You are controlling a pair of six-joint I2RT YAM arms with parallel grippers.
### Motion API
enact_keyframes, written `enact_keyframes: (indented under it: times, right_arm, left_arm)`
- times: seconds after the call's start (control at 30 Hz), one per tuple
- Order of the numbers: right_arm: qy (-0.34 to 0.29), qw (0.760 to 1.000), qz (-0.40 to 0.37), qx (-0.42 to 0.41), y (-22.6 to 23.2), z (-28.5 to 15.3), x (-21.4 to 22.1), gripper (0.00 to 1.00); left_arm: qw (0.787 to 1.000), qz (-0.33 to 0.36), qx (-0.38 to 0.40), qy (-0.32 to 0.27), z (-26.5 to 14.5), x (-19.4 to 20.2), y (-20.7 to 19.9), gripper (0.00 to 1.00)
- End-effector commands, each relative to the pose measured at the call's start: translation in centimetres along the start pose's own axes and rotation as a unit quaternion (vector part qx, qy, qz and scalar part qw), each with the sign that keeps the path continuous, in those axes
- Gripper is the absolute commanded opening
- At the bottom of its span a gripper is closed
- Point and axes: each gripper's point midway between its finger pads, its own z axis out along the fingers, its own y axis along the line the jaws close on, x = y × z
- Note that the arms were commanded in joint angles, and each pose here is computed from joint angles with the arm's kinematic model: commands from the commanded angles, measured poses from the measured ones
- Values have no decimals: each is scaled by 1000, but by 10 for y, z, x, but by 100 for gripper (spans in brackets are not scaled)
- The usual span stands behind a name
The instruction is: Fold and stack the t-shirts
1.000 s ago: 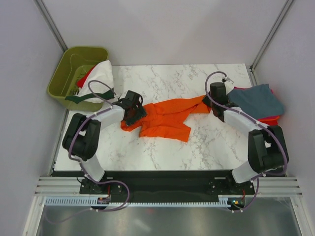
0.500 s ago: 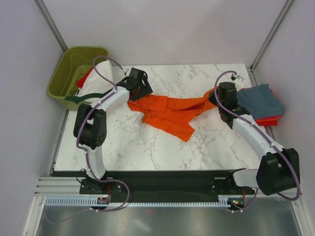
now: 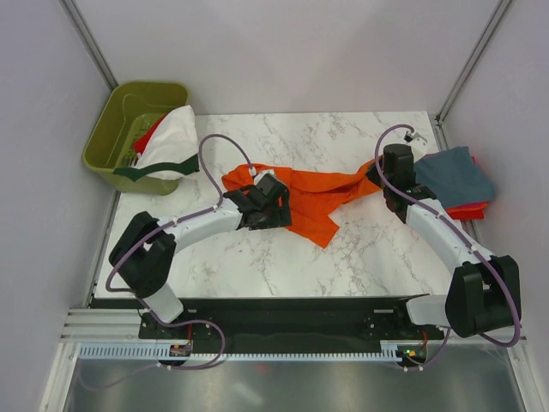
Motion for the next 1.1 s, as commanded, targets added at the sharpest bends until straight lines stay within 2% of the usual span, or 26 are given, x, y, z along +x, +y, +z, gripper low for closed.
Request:
enact_keyframes:
  times: [0.0, 0.17, 0.33, 0.67, 0.77, 0.8, 0.87, 0.9, 0.93, 1.07]
  right_arm:
    - [-1, 1000, 1, -6, 1, 1, 1, 1]
    - [4, 1000, 0, -9, 0, 1, 4, 1]
    - [3, 1000, -2, -6, -3, 0, 5, 1]
    - [5, 1000, 2, -7, -4, 0, 6, 1]
    - [7, 1000, 5, -7, -5, 0, 7, 1]
    - [8, 1000, 5, -5, -7, 1, 8, 1]
    - [7, 1000, 5, -5, -7, 0, 8, 1]
    - [9, 1000, 4, -4, -9, 1, 10, 1]
    - [7, 1000, 6, -3, -9, 0, 9, 1]
    - [11, 1000, 10, 3, -15, 1, 13, 1]
  left_arm:
    - [999, -11, 20, -27, -1, -5, -32, 82]
    - [998, 24, 45, -28, 8, -2, -79, 85]
    - [998, 51, 32, -4, 33, 9, -95, 84]
    - [995, 73, -54, 36, 62, 37, -55, 74]
    - [993, 79, -75, 42, 67, 44, -41, 64]
    - [993, 79, -81, 39, 68, 44, -37, 50]
    - [992, 76, -91, 42, 69, 44, -27, 35]
    - [992, 73, -95, 40, 68, 42, -24, 16]
    - [992, 69, -95, 37, 63, 40, -20, 3]
    - [994, 36, -104, 6, 40, 22, -1, 2]
